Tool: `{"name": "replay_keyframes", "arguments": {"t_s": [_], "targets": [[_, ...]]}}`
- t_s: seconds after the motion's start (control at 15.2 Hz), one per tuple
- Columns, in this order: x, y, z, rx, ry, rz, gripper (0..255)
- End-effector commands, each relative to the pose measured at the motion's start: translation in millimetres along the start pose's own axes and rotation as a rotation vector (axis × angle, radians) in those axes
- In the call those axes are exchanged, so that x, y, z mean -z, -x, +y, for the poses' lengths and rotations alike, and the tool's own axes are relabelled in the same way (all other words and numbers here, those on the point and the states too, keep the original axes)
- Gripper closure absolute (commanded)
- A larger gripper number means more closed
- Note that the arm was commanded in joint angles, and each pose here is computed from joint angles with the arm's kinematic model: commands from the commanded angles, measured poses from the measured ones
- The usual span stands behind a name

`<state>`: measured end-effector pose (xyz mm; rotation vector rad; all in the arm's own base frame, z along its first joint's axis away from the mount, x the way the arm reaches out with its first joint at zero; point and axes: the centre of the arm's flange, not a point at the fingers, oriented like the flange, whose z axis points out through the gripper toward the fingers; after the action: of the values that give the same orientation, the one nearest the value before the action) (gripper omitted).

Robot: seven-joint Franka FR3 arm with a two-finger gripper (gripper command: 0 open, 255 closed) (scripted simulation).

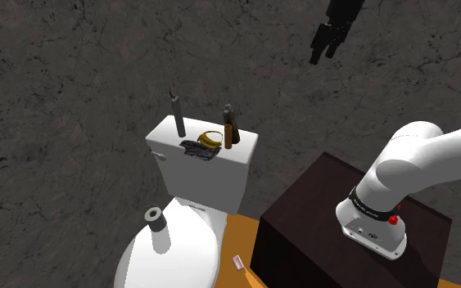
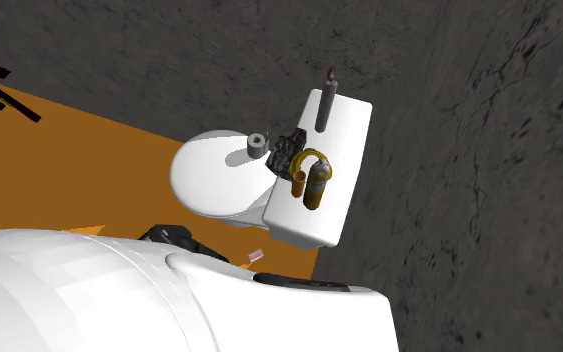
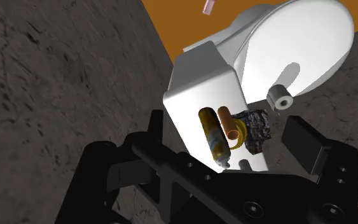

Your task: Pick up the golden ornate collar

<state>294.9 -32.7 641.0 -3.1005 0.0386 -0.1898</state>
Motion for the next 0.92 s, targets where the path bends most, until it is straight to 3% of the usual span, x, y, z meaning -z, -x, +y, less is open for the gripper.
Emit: {"name": "replay_keyframes", "arguments": {"t_s": [0.0, 0.86], "targets": [[0.0, 0.0, 0.0, 0.000, 0.000, 0.000, 0], [-129.4, -90.9, -74.0, 0.046, 0.048, 0.001, 0]]}}
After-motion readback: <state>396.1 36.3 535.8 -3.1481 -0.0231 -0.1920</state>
